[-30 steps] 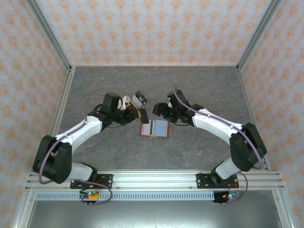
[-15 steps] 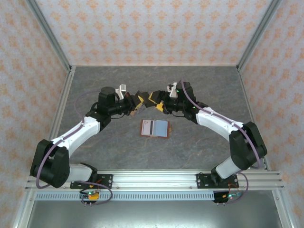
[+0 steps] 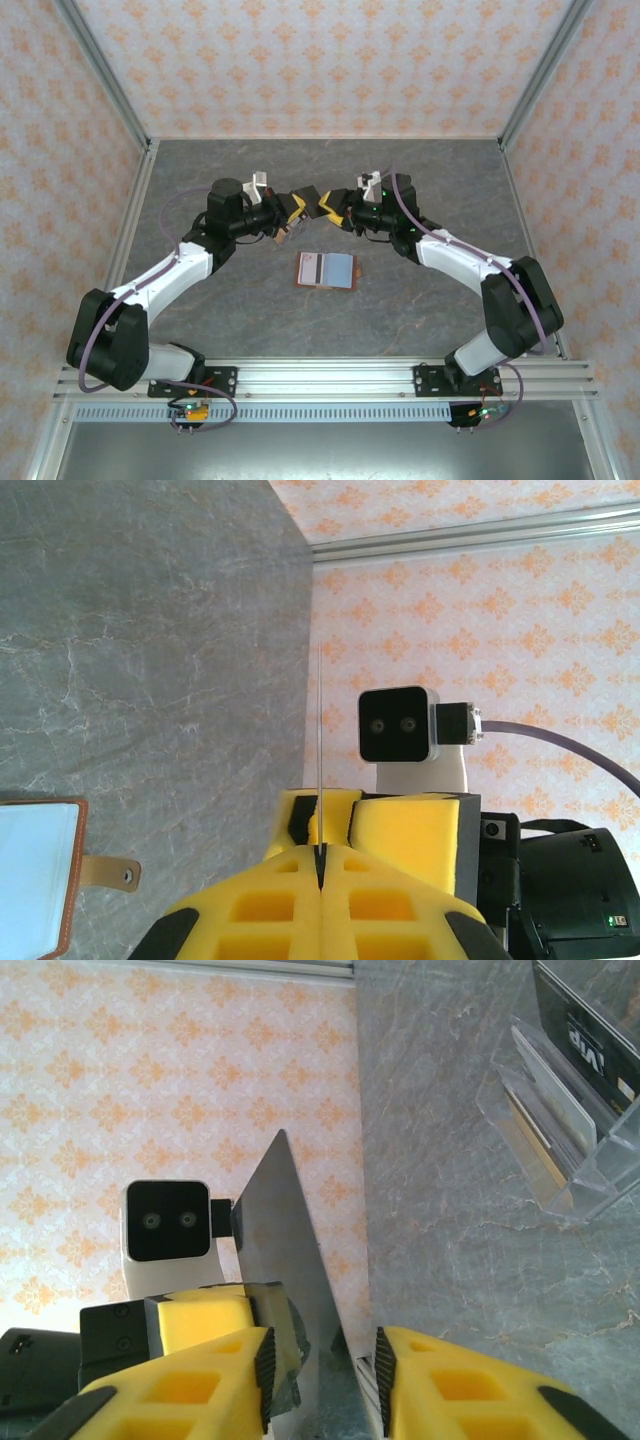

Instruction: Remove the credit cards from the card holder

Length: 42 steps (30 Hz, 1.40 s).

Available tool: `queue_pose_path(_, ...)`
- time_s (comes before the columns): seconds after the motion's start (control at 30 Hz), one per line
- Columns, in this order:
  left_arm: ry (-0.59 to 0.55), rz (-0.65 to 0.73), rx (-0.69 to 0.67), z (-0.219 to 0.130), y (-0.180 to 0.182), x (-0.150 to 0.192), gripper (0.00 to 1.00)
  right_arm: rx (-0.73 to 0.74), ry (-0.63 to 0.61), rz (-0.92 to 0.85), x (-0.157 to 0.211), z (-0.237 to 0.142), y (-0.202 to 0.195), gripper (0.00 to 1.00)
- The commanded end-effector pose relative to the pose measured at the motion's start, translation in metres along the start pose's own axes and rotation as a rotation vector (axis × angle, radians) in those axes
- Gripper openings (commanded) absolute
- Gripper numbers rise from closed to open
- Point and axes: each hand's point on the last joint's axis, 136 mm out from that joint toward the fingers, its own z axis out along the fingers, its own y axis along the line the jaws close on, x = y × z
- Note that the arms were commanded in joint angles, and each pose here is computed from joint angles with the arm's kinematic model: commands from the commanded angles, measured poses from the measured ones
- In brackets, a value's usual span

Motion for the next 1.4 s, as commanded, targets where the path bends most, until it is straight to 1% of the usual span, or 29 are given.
queue_pose_path(0.0,-0.011,0.013,0.032,-0.003,-0.012,-0.006,0.00,-0.068,-0.017,-0.047,-0.001,-0.008,0.023,0.26)
queue_pose_path(0.2,-0.019,0.012,0.004,-0.007,-0.007,-0.004,0.00,-0.058,-0.036,-0.062,0.000,-0.013,0.022,0.08)
queue_pose_path(0.23,-0.026,0.012,-0.010,-0.009,-0.005,-0.004,0.01,-0.048,-0.036,-0.068,0.001,-0.015,0.021,0.04)
queue_pose_path(0.3,-0.037,0.017,-0.047,-0.014,0.001,-0.003,0.17,-0.022,-0.044,-0.089,0.002,-0.019,0.019,0.00)
queue_pose_path(0.43,-0.068,0.051,-0.205,-0.029,0.022,-0.003,0.56,0.090,-0.076,-0.160,0.000,-0.028,0.004,0.00)
queue_pose_path(0.53,-0.096,0.082,-0.330,-0.044,0.042,-0.005,0.74,0.221,-0.095,-0.257,-0.005,-0.032,-0.012,0.00)
queue_pose_path(0.57,-0.113,0.093,-0.378,-0.049,0.050,-0.007,0.80,0.266,-0.105,-0.290,-0.008,-0.033,-0.017,0.00)
queue_pose_path(0.67,-0.157,0.130,-0.510,-0.067,0.076,-0.013,0.89,0.369,-0.087,-0.390,-0.016,-0.025,-0.029,0.00)
queue_pose_path(0.8,-0.188,0.130,-0.607,-0.082,0.105,-0.020,0.99,0.484,-0.042,-0.543,-0.025,-0.004,-0.037,0.00)
queue_pose_path(0.93,-0.199,0.125,-0.703,-0.094,0.128,-0.020,1.00,0.508,-0.002,-0.690,-0.033,0.030,-0.037,0.00)
queue_pose_path(1.07,-0.198,0.107,-0.748,-0.101,0.140,-0.017,1.00,0.523,0.005,-0.805,-0.043,0.059,-0.041,0.00)
queue_pose_path(1.2,-0.200,0.095,-0.791,-0.106,0.146,-0.019,1.00,0.517,-0.057,-0.893,-0.060,0.079,-0.044,0.00)
queue_pose_path(1.3,-0.200,0.091,-0.803,-0.105,0.148,-0.021,1.00,0.523,-0.119,-0.946,-0.073,0.084,-0.046,0.00)
queue_pose_path(1.37,-0.191,0.085,-0.808,-0.103,0.150,-0.023,1.00,0.514,-0.132,-0.962,-0.075,0.088,-0.049,0.00)
